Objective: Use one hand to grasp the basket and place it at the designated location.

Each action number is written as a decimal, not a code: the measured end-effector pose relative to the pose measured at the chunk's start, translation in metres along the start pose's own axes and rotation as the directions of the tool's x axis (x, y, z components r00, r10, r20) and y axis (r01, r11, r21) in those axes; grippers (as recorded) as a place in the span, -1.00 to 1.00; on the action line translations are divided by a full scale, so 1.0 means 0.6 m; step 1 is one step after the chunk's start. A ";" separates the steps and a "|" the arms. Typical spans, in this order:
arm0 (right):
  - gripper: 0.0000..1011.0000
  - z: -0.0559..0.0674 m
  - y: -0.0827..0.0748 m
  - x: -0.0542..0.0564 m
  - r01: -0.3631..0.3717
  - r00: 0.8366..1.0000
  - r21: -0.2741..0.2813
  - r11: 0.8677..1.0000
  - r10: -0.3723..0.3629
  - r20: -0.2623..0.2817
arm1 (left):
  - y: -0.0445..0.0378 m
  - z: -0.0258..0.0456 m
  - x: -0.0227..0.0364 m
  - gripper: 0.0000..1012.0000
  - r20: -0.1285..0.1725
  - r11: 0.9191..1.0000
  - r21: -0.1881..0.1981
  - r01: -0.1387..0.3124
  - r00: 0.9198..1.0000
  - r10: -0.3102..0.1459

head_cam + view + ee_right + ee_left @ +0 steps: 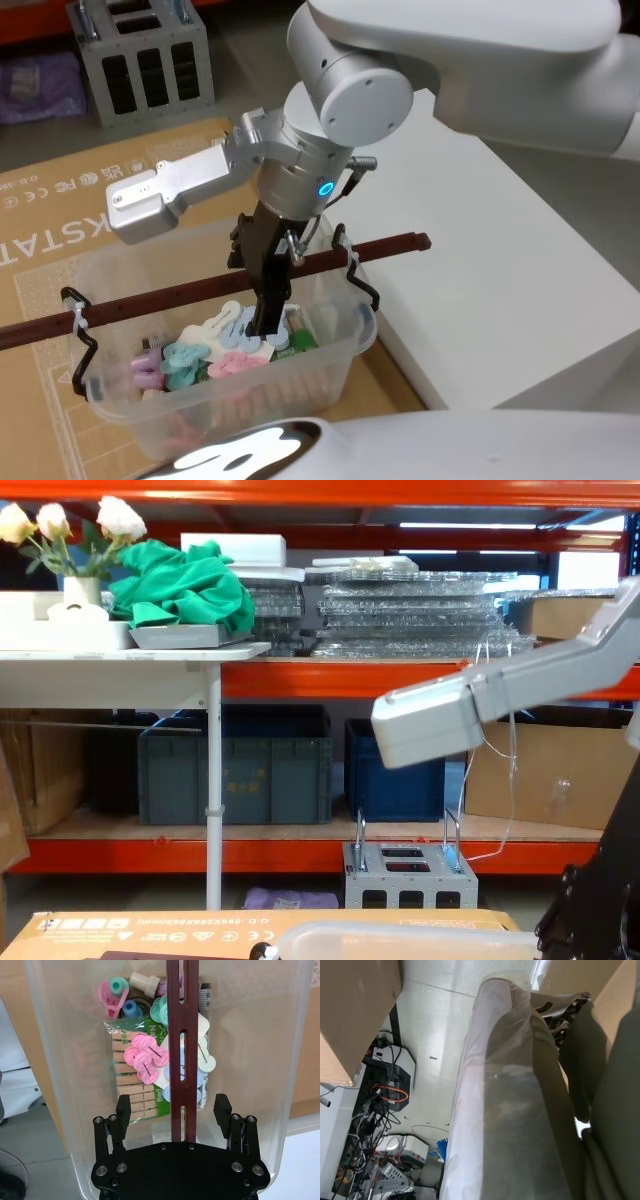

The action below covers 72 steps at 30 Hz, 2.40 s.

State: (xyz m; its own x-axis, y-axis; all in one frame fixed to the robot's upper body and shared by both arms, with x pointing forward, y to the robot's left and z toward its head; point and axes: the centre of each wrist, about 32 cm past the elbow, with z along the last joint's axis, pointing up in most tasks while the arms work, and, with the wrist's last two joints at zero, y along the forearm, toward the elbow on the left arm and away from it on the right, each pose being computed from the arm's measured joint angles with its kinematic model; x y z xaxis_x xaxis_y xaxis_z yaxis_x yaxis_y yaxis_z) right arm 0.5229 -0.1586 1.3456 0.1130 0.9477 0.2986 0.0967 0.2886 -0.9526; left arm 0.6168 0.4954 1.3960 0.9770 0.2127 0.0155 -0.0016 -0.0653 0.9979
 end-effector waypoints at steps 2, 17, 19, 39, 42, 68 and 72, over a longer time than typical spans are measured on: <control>0.98 0.000 0.004 0.000 -0.007 1.000 -0.001 1.000 0.007 0.000 | 0.000 0.000 0.0000 -1.00 0.000 1.000 0.000 0.000 1.000 0.000; 0.83 -0.003 0.006 0.004 -0.019 1.000 -0.010 1.000 0.019 -0.010 | 0.000 0.000 0.0000 -1.00 0.000 1.000 0.000 0.000 1.000 0.000; 0.70 -0.005 0.005 0.004 -0.015 1.000 -0.006 1.000 0.015 -0.012 | 0.000 0.000 0.0000 -1.00 0.000 1.000 0.000 0.000 1.000 0.000; -0.48 -0.019 0.001 0.004 0.009 0.999 0.018 1.000 -0.008 -0.036 | 0.000 0.000 0.0000 -1.00 0.000 1.000 0.000 0.000 1.000 0.000; -0.54 -0.021 0.001 0.004 0.014 0.999 0.022 1.000 -0.013 -0.042 | 0.000 0.000 0.0000 -1.00 0.000 1.000 0.000 0.000 1.000 0.000; -0.54 -0.036 -0.038 -0.003 0.077 0.995 0.034 0.996 -0.075 -0.068 | 0.000 0.000 0.0000 -1.00 0.000 1.000 0.000 0.000 1.000 0.000; -0.54 -0.037 -0.060 -0.008 0.097 0.993 0.025 0.995 -0.095 -0.073 | 0.000 0.000 0.0000 -1.00 0.000 1.000 0.000 0.000 1.000 0.000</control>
State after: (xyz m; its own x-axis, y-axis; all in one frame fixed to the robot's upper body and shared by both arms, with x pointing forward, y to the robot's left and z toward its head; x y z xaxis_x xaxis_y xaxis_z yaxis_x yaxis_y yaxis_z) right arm 0.5409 -0.1768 1.3799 0.1751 0.9034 0.3915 0.0823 0.3828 -0.9202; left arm 0.6169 0.4954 1.3961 0.9770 0.2126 0.0156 -0.0017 -0.0653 0.9979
